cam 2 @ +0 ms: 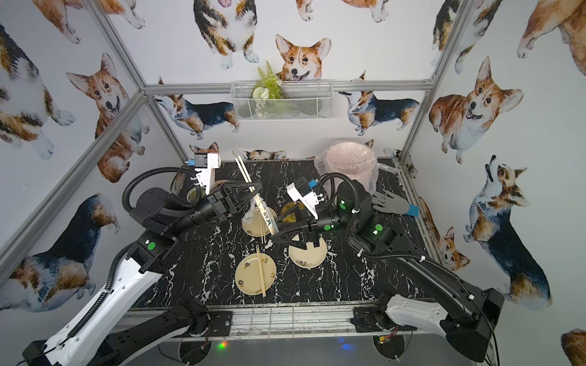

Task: Remove the packaging of disposable chopsticks
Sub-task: Remove the packet bag from the disposable chopsticks.

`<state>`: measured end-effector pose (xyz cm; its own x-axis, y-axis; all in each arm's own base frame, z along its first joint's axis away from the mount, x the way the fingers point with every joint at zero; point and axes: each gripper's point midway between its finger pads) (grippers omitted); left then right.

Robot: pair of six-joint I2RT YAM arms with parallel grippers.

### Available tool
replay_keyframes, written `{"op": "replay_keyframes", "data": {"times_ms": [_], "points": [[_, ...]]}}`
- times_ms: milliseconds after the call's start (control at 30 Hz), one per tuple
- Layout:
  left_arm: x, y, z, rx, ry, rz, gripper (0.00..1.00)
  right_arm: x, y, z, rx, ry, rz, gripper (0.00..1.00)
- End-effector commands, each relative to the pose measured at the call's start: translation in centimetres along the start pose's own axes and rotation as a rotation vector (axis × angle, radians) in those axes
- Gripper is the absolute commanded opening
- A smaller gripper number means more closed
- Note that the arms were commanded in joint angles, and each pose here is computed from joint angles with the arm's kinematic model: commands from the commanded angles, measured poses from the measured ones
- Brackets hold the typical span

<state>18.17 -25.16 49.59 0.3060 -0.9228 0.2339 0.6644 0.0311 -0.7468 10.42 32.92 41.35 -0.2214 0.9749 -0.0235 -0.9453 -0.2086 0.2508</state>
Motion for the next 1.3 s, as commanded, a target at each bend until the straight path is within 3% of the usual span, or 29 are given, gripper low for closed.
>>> {"op": "replay_keyframes", "data": {"times_ms": [0, 267, 433, 733, 933, 1000, 1067, 1167, 1267], "points": [[-0.4, -1.4, 0.7, 0.036, -0.026, -0.034, 0.0, 0.2, 0.2, -0.6, 0.033, 0.028, 0.034, 0.44], [-1.8, -1.6, 1.9, 0.107, -0.114, 0.035, 0.0, -0.3, -0.1, -3.0, 0.07, 0.048, -0.002, 0.0], [-1.7, -1.3, 2.2, 0.096, -0.132, 0.042, 0.0, -0.6, 0.1, -3.0, 0.055, 0.041, -0.015, 0.0], [-4.3, -2.0, 4.0, 0.19, -0.271, 0.118, 0.0, -2.5, -0.9, -9.6, 0.128, 0.187, -0.152, 0.0], [-3.2, -1.4, 3.6, 0.152, -0.238, 0.089, 0.0, -2.6, -0.6, -7.4, 0.09, 0.134, -0.159, 0.0], [-3.0, -1.3, 3.5, 0.142, -0.233, 0.085, 0.0, -2.6, -0.8, -6.2, 0.064, 0.119, -0.18, 0.45], [-3.1, -1.5, 3.5, 0.143, -0.232, 0.084, 0.0, -2.8, -1.0, -5.2, 0.025, 0.112, -0.211, 0.73], [-3.1, -1.4, 3.3, 0.137, -0.217, 0.092, 0.0, -3.3, -1.2, -3.8, -0.063, 0.105, -0.259, 0.81], [-2.9, -1.0, 3.0, 0.119, -0.198, 0.094, 0.0, -3.3, -1.5, -2.8, -0.119, 0.116, -0.278, 0.8]]}}
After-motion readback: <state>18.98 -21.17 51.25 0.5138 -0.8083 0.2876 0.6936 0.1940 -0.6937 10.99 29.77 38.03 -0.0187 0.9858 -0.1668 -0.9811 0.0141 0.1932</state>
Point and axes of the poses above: each gripper's point midway between its finger pads, its own x axis out along the fingers, its own y axis along the line the jaws close on, z = x × y, and after that the axes turned 12 degrees about -x, right-handed
